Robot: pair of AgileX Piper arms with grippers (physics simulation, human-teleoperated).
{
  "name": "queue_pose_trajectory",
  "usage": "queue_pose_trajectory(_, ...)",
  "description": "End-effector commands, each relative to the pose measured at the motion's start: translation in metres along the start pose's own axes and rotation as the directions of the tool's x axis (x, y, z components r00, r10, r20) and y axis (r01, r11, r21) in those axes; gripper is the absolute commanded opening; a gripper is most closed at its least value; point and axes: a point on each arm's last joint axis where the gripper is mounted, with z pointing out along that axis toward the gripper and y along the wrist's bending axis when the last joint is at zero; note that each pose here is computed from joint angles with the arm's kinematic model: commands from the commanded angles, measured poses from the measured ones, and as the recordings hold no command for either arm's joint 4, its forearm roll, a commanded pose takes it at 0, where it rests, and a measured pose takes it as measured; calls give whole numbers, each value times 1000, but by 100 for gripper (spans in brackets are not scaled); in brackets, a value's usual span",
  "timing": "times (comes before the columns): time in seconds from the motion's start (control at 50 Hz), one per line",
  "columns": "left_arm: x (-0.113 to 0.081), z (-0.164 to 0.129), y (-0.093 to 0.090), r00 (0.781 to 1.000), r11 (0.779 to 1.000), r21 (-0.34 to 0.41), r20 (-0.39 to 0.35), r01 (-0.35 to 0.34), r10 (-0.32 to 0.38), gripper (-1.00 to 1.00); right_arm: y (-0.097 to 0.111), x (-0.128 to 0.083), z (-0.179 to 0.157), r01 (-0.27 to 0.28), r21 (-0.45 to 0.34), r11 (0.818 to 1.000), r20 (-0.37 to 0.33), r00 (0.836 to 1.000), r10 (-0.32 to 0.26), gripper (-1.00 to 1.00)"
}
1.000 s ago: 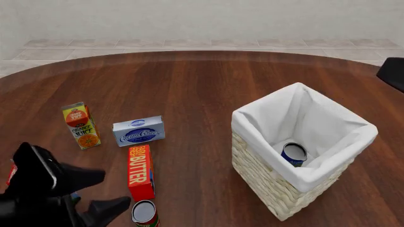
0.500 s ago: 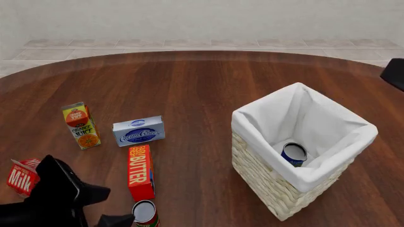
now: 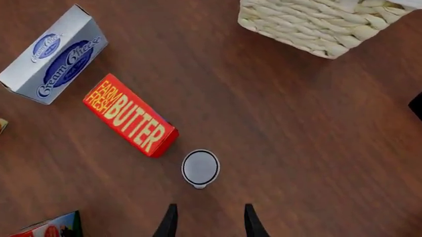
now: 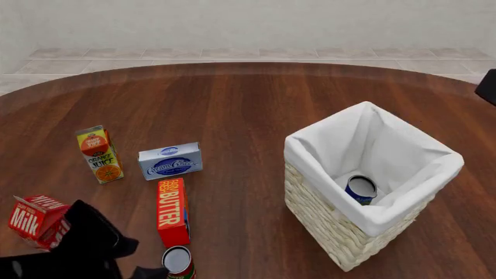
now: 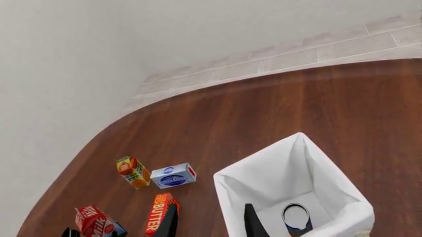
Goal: Pick up the alphabet soup and the tomato sauce, and put them in the basket.
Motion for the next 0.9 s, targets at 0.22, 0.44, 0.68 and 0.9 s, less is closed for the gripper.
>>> queue_pose_trajectory(0.22, 7, 28, 8, 999, 999, -37, -37, 21, -23, 100, -1, 1, 5, 6, 11, 1000, -2, 1000, -6, 100)
queue_pose_trajectory(0.44, 3, 37, 14, 999, 998, -63, -37, 20, -23, 100, -1, 1, 6, 6, 13, 1000, -4, 1000, -6, 100)
queue_pose_trajectory(0.68, 1, 48, 15, 999, 998, -63, -49, 14, -17, 100, -1, 1, 6, 6, 12, 1000, -4, 1000, -6, 100)
queue_pose_trajectory(0.9, 5, 57, 9, 997, 999, -40, -69, 14, -17, 100, -1, 1, 3, 4, 15, 1000, -1, 1000, -4, 100)
